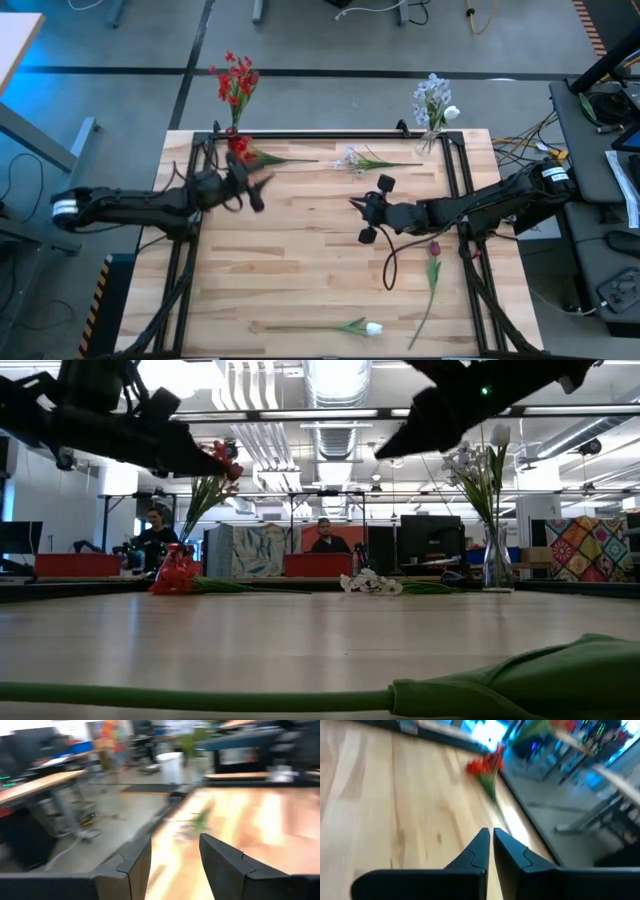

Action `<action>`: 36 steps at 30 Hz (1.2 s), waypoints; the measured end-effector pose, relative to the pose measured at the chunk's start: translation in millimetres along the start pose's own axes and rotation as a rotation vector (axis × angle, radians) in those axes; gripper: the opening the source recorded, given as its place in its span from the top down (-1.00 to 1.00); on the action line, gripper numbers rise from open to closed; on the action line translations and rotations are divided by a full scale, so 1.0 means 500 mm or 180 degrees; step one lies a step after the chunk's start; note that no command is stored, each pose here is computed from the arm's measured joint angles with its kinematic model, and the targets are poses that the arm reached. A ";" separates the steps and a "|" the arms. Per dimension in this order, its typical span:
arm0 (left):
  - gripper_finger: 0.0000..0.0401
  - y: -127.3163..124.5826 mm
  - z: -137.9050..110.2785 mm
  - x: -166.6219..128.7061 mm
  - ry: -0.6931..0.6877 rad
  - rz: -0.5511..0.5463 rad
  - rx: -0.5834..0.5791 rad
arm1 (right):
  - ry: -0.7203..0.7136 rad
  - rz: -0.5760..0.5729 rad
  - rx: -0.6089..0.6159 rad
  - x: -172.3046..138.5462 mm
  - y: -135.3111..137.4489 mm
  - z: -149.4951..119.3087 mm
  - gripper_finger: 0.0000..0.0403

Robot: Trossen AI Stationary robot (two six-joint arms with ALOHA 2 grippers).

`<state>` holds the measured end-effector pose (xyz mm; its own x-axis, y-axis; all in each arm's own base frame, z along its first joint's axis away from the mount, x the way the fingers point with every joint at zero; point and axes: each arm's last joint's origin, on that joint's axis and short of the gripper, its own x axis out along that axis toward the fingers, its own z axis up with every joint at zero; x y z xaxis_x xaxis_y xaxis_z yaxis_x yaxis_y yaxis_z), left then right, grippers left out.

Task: Sort flowers into vase by color
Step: Put the white flowers into the transparent flower vase

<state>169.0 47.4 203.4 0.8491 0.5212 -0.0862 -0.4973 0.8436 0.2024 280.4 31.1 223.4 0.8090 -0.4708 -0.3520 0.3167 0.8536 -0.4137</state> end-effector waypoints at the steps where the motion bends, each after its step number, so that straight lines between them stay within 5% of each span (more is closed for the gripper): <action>1: 0.24 -0.016 0.000 -0.002 0.0001 -0.0141 0.0022 | 0.0098 0.0016 0.0025 0.000 0.001 -0.007 0.87; 8: 0.24 -0.095 -0.015 -0.012 0.0098 -0.0798 0.0135 | 0.0713 0.0127 0.0306 -0.008 0.010 -0.051 0.48; 17: 0.24 -0.132 -0.068 -0.002 0.0044 -0.0981 -0.0116 | 0.0938 0.0318 0.0632 -0.022 0.025 -0.063 0.06; 27: 0.35 -0.164 -0.115 0.019 0.0233 -0.1238 -0.0307 | 0.0965 0.0228 0.0740 -0.016 0.016 -0.065 0.07; 36: 0.46 -0.184 -0.139 0.033 0.0050 -0.1485 -0.0418 | 0.1190 0.0351 0.0716 0.047 -0.084 -0.084 0.13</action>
<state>216.5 -12.8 115.3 0.9846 0.0843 -0.1533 -0.0832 0.9964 0.0139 265.3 -25.4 197.3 0.6226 -0.3873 -0.6799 0.3719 0.9110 -0.1784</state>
